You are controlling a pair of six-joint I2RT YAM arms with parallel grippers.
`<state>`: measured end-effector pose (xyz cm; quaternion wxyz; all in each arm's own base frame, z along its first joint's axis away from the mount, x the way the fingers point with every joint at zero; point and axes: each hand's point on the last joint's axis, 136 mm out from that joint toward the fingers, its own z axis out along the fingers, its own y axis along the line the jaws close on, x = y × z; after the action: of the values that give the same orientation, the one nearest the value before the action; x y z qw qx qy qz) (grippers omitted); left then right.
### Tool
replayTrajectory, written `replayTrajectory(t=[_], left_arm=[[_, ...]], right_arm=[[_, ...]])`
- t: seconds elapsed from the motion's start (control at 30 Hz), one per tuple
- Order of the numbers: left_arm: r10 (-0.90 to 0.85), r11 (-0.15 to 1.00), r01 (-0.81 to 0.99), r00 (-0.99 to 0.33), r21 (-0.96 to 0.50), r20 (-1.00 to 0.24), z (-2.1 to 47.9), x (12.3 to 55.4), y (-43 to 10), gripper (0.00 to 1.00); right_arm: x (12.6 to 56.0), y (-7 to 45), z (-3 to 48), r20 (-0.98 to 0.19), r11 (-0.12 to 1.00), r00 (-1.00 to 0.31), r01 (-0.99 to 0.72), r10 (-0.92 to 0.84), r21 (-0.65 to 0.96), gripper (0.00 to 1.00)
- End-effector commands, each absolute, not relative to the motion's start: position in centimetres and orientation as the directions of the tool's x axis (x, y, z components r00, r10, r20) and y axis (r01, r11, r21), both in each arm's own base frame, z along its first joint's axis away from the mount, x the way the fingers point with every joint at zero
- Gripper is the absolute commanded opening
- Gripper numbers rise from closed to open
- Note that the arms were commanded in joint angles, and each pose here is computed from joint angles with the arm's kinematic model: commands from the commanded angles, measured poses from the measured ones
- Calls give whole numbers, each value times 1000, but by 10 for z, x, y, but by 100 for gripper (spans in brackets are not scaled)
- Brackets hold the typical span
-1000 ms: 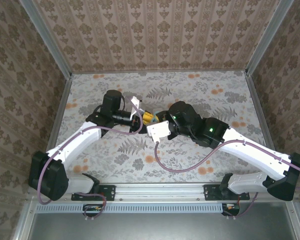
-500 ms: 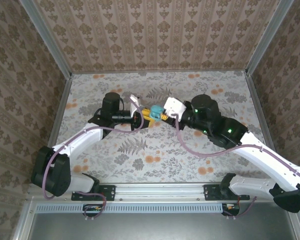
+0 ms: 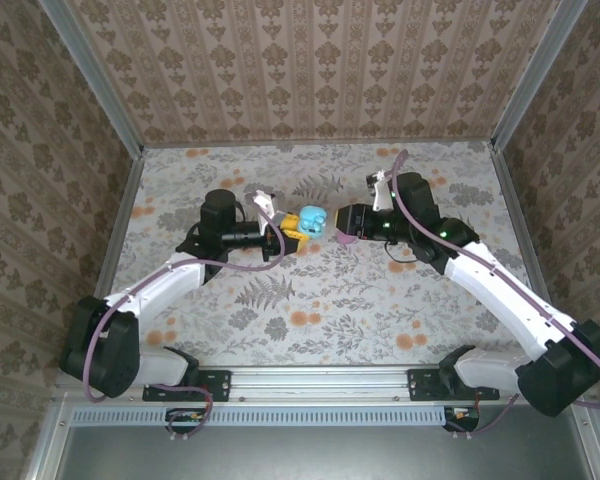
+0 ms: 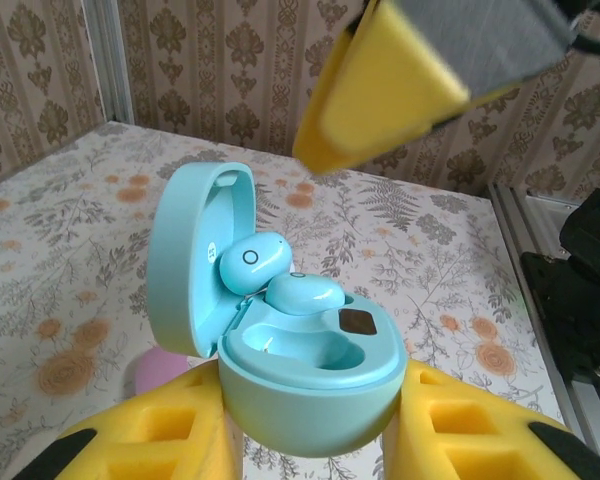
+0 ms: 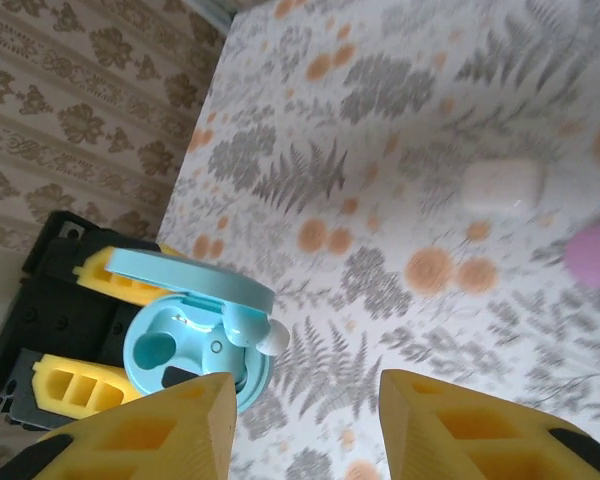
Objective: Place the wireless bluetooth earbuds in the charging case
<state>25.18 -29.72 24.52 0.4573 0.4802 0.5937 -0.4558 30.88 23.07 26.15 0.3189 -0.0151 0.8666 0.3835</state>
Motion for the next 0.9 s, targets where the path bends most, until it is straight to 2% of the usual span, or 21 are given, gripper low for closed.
replayTrajectory(t=[0.0, 0.17, 0.23, 0.37, 0.63, 0.8, 0.87], left_arm=[[110, 96, 993, -74, -64, -991, 262, 245, -299, 35], [108, 83, 995, -68, -59, -992, 265, 243, -300, 35], [108, 76, 995, -72, -64, -992, 265, 242, -301, 35], [107, 71, 996, -68, -60, -992, 268, 241, -302, 35], [108, 78, 995, -68, -60, -992, 269, 242, -301, 35], [106, 75, 995, -66, -58, -992, 270, 242, -302, 35], [104, 76, 995, -64, -57, -993, 271, 243, -302, 35]], right_arm=[[301, 259, 278, -516, 563, -830, -329, 210, 758, 47], [309, 265, 274, -526, 598, -838, -348, 147, 722, 52], [315, 264, 270, -535, 623, -831, -340, 152, 704, 52], [323, 270, 273, -533, 603, -829, -341, 168, 721, 52], [319, 270, 270, -521, 602, -839, -335, 160, 725, 40], [318, 273, 272, -512, 588, -844, -335, 160, 736, 41], [318, 276, 271, -501, 579, -852, -332, 155, 744, 38]])
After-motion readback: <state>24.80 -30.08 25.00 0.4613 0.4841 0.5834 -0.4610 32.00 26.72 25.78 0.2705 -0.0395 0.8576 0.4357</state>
